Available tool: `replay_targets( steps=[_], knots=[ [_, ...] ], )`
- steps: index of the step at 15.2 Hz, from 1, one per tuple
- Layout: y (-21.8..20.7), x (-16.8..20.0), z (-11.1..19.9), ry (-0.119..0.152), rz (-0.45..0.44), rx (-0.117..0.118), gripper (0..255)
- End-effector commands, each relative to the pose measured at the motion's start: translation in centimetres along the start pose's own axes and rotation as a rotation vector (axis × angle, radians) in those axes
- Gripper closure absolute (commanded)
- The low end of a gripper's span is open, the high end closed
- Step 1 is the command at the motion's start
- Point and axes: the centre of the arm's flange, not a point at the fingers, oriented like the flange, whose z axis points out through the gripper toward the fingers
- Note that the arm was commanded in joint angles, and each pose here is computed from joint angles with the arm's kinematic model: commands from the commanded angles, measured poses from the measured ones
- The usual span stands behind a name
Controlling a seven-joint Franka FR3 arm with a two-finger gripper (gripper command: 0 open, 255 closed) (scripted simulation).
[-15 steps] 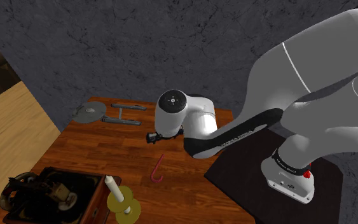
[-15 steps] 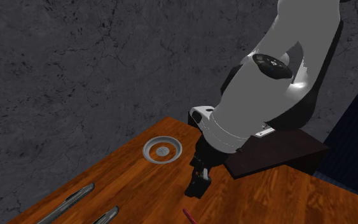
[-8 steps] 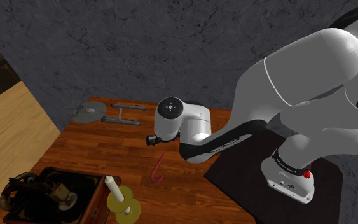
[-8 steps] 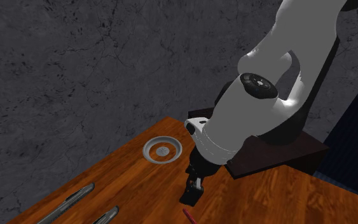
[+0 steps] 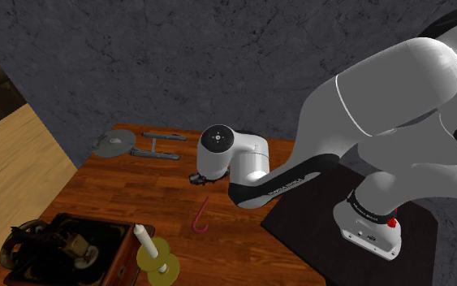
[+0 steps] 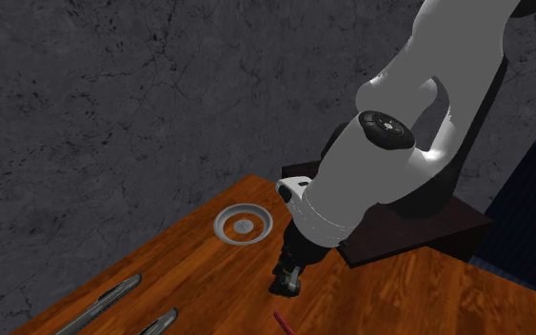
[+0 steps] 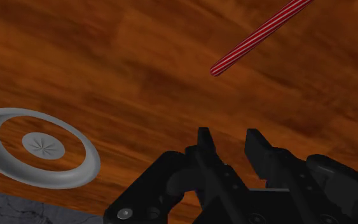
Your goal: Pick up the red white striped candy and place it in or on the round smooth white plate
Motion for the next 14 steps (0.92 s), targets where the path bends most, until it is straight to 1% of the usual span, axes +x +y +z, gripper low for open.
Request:
replay_targets(
  steps=[1, 8, 9, 14],
  knots=[
    [0.0, 0.0, 0.0, 0.000, 0.000, 0.000, 255],
    [0.0, 0.0, 0.0, 0.000, 0.000, 0.000, 255],
    [0.0, 0.0, 0.0, 0.000, 0.000, 0.000, 0],
    [0.1, 1.2, 5.7, -0.397, 0.588, 0.023, 0]
  ],
)
